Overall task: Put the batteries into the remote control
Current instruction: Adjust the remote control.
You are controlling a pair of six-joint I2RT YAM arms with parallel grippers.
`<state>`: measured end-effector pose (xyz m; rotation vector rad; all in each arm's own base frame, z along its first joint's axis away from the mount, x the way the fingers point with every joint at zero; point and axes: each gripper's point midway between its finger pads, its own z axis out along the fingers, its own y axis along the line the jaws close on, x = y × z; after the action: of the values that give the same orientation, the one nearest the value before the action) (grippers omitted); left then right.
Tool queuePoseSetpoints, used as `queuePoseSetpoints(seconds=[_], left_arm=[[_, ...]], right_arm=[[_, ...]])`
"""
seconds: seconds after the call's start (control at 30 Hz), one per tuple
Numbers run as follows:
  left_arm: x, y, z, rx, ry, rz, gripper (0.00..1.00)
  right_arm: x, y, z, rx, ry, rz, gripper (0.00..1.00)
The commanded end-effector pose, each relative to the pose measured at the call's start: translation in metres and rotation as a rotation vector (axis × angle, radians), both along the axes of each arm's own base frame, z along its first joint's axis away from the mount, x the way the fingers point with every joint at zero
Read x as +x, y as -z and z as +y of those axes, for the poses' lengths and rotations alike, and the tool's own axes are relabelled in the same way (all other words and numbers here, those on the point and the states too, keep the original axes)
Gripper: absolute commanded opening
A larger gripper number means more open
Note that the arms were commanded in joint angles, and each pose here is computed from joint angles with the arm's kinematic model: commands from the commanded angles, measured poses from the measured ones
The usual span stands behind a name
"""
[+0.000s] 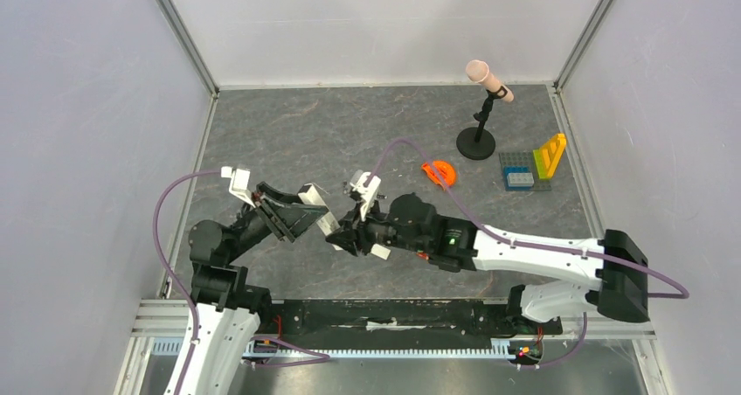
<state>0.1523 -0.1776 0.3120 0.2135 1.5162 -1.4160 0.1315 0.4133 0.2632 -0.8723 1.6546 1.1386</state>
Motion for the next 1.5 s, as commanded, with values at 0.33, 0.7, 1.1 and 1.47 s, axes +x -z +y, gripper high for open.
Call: queuePoseSetpoints(seconds=[0.33, 0.7, 1.1, 1.47], left_arm=[[0.047, 0.061, 0.031, 0.03, -0.321, 0.204, 0.7], [0.053, 0.079, 0.033, 0.061, -0.334, 0.235, 0.74], [0.062, 0.098, 0.033, 0.019, -0.357, 0.372, 0.5], [0.062, 0.096, 0.028, 0.007, -0.318, 0.334, 0.02]], right_arm=[[0.046, 0.019, 0.006, -0.18, 0.35, -0.09, 0.16], [0.048, 0.017, 0.024, -0.237, 0.373, -0.117, 0.16], [0.048, 0.029, 0.034, -0.271, 0.381, -0.093, 0.18], [0.041, 0.034, 0.023, -0.289, 0.369, -0.024, 0.58]])
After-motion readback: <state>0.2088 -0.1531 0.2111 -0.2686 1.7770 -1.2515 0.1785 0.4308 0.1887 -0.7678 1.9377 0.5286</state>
